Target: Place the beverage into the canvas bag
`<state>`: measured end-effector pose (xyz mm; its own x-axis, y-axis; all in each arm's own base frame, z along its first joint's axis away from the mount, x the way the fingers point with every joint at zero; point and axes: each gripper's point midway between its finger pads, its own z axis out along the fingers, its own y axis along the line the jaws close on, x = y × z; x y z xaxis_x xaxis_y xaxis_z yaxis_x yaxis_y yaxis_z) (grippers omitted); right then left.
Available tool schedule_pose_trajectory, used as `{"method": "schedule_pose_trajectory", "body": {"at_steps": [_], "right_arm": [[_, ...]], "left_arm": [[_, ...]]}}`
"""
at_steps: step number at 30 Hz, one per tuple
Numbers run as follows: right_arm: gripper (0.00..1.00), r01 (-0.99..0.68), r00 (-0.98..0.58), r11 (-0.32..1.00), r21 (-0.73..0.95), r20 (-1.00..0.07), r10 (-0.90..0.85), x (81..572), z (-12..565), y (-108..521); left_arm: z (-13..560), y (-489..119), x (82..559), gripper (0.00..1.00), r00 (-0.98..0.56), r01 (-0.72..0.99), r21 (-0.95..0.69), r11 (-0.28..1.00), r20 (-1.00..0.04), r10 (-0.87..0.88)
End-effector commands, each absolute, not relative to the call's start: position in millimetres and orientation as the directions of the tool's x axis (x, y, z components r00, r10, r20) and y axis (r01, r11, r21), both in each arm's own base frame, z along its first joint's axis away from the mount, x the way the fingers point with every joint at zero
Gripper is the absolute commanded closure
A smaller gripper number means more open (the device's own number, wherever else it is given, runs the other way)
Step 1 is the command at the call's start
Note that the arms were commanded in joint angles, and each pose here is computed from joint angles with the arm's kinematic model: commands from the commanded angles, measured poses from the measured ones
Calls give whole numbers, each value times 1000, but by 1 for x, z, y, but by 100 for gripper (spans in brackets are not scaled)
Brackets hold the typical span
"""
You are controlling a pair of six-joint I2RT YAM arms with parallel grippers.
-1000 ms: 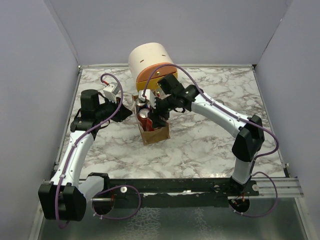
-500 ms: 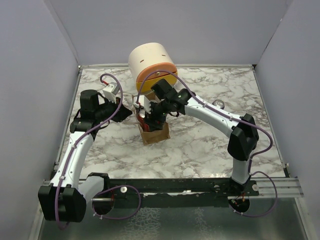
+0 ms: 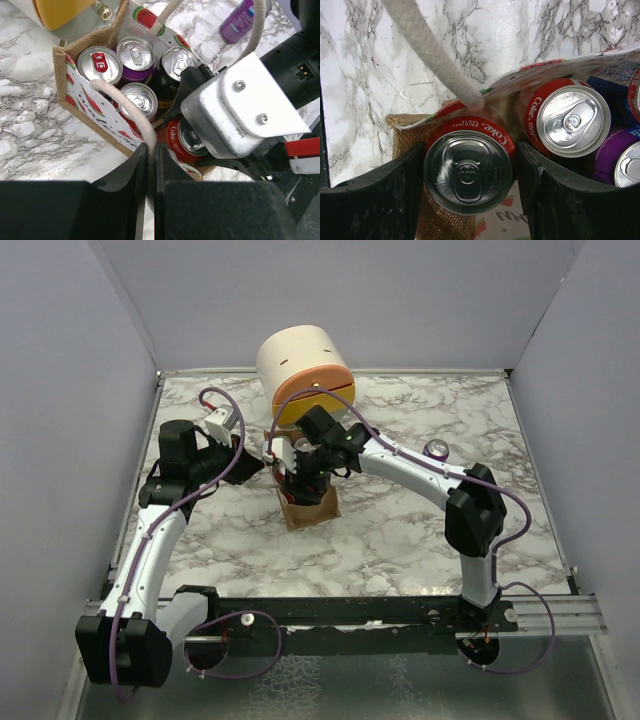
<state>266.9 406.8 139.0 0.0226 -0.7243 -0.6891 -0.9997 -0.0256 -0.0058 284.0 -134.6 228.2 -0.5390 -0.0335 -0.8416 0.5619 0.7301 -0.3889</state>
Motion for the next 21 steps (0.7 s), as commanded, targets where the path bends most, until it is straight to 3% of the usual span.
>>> {"method": "schedule_pose_trajectory", "body": {"at_steps": [1, 21], "right_arm": [[80, -998, 35, -62, 12, -705, -708, 260, 134, 416], [45, -993, 21, -100, 71, -703, -710, 247, 125, 414]], "left_arm": [[237, -140, 276, 100, -515, 599, -382, 704, -857, -27], [236, -141, 278, 100, -517, 599, -383, 703, -856, -25]]}}
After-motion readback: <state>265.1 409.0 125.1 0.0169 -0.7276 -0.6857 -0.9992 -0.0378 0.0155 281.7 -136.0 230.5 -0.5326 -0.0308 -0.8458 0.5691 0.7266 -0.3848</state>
